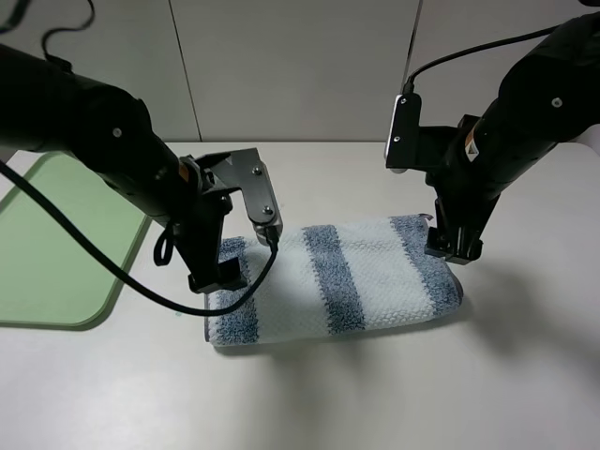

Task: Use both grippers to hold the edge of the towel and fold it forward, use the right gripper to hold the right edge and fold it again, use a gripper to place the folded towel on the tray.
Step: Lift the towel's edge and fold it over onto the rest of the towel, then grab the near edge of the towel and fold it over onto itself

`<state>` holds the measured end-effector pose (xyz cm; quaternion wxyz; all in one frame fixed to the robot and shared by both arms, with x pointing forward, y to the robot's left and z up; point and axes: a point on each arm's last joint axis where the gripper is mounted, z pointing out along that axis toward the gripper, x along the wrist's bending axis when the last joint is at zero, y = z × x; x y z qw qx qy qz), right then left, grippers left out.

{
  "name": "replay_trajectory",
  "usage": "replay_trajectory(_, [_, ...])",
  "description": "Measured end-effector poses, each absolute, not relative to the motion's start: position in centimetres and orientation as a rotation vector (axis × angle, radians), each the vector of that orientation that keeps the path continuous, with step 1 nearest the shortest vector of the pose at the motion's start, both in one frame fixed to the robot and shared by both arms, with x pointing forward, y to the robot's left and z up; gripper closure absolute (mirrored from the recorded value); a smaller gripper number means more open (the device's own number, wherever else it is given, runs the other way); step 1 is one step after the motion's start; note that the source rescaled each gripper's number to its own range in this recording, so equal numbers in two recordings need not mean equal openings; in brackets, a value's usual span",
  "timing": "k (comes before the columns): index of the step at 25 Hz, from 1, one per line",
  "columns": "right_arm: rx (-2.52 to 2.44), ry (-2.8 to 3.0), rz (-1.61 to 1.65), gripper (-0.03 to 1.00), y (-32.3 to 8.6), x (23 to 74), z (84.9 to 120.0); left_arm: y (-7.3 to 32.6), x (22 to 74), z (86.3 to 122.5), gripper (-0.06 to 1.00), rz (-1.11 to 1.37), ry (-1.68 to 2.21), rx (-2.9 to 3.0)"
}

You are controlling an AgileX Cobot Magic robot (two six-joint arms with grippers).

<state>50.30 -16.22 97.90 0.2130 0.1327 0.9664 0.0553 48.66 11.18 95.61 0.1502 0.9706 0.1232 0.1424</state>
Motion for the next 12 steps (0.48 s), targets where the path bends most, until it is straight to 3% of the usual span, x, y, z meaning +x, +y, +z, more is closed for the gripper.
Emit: replay_trajectory(12, [0.868,2.594,0.34,-0.03,-17.1,48.0,101.7,16.9,41.1,108.0,-0.05,0.397,0.857,2.488])
